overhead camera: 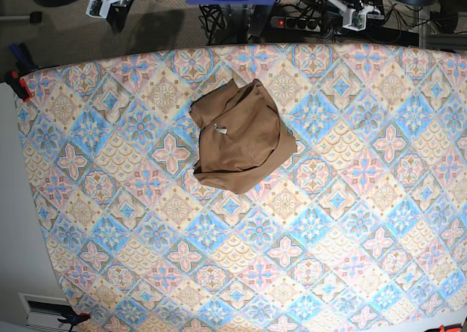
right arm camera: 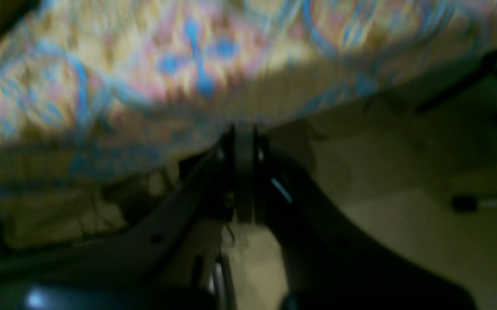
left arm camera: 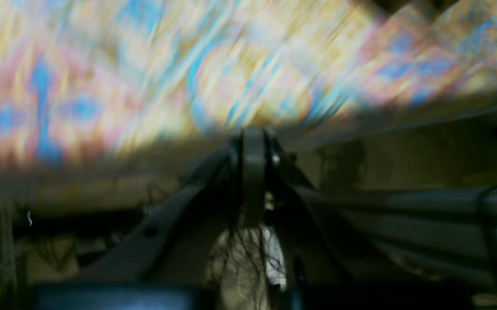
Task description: Layout the t-shirt on the table in an organized manner, then fold the t-shirt properly
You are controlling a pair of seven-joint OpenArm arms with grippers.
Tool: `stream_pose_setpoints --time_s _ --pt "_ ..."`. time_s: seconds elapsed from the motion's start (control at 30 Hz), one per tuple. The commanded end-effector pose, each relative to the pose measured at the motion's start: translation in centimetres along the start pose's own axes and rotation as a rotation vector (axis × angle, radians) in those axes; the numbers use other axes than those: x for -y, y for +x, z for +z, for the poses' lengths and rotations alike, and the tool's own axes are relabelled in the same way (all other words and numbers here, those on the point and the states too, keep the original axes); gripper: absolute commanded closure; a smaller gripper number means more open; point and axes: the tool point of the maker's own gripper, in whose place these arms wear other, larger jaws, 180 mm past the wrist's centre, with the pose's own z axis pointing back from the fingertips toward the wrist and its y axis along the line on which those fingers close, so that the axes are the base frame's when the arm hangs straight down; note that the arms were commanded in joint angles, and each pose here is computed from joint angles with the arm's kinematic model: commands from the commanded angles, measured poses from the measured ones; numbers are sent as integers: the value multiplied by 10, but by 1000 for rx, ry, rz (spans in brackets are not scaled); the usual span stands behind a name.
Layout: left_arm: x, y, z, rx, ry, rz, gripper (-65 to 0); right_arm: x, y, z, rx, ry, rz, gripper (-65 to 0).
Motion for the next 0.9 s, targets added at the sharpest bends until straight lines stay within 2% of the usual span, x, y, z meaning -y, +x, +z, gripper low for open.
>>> stream_pose_setpoints --time_s 0.0,0.23,0.43,0.6,0.67,0.8,0.87 --pt "-3 0 7 27 9 22 0 12 -4 6 -4 -28 10 0" --pt "-14 -59 19 19 82 75 0 29 -66 21 -161 -80 -34 0" --pt "-28 -103 13 -50 139 147 0 34 -122 42 -306 -111 -79 0" --pt "-40 -132 1 -126 176 164 0 27 -112 -14 -234 -89 -114 0" --pt "-47 -141 -4 -160 187 155 0 40 -121 -13 -263 -105 -103 0" --pt "-57 -160 -18 -225 207 165 0 44 -155 3 -355 -127 -128 0" --pt "-64 -168 -21 -254 224 171 0 46 -157 -5 -356 -125 -130 0"
